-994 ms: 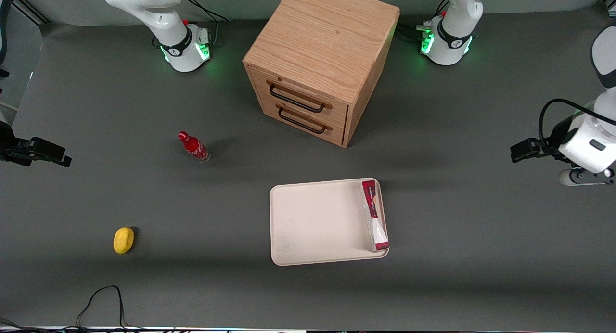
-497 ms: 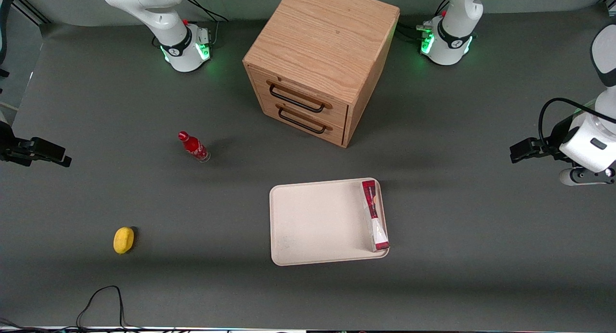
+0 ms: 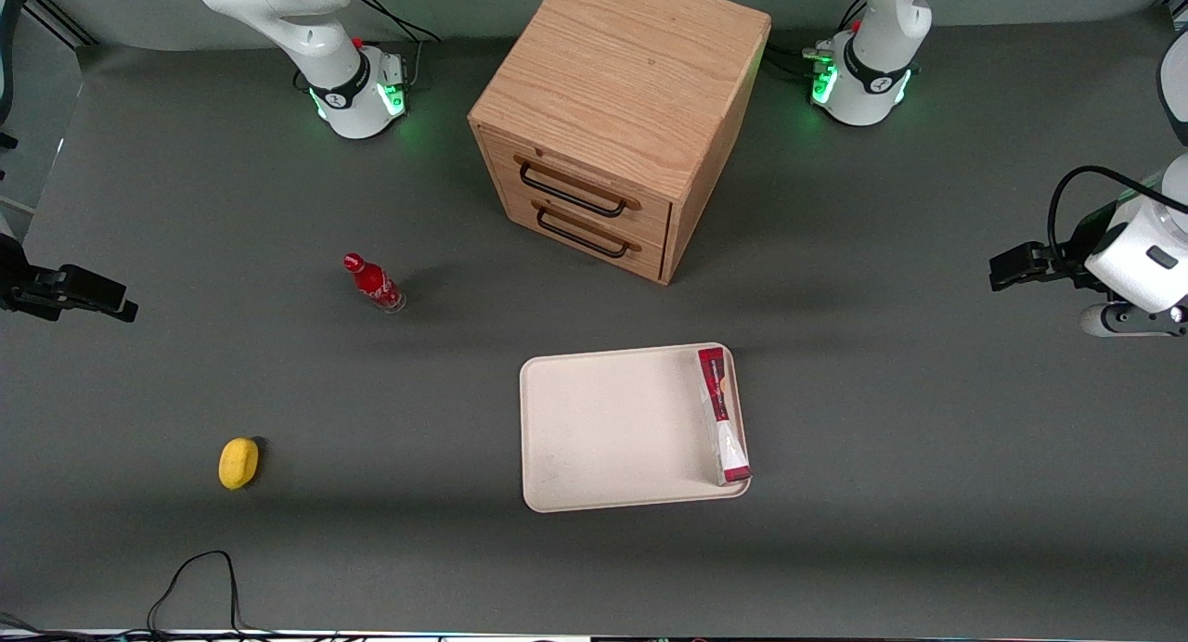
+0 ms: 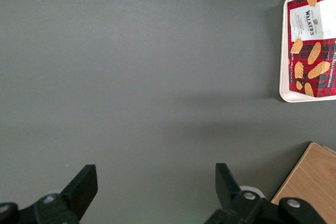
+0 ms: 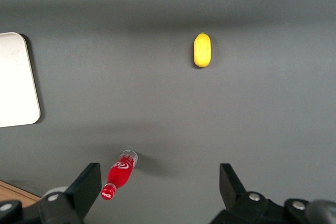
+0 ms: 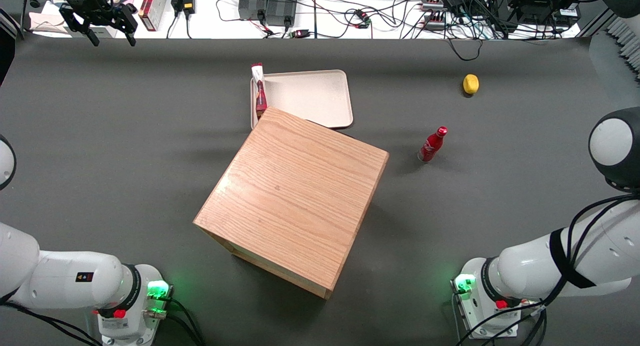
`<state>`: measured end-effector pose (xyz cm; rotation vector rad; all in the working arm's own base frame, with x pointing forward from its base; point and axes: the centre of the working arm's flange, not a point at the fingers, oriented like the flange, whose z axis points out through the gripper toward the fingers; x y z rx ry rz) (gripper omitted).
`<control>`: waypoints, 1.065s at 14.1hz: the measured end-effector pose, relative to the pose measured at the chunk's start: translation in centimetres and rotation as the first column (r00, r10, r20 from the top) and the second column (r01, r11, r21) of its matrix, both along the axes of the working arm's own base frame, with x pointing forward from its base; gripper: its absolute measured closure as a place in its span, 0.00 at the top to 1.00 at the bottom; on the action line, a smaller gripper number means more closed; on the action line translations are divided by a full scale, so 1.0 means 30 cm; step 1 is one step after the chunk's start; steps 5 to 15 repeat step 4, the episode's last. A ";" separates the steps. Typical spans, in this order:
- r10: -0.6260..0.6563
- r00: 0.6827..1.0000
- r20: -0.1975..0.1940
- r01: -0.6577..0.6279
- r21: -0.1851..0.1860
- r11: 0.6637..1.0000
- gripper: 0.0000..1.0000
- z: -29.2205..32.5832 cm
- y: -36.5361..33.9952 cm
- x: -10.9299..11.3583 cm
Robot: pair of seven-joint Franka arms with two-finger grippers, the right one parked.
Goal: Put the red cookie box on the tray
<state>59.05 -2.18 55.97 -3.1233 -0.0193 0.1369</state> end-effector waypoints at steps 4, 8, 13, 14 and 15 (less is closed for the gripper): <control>-0.006 1.000 0.000 0.006 -0.002 1.000 1.00 0.000 -0.008 0.000; -0.006 1.000 0.000 0.006 -0.002 1.000 1.00 0.000 -0.008 0.000; -0.006 1.000 0.000 0.006 -0.002 1.000 1.00 0.000 -0.008 0.000; -0.006 1.000 0.000 0.006 -0.002 1.000 1.00 0.000 -0.008 0.000; -0.006 1.000 0.000 0.006 -0.002 1.000 1.00 0.000 -0.008 0.000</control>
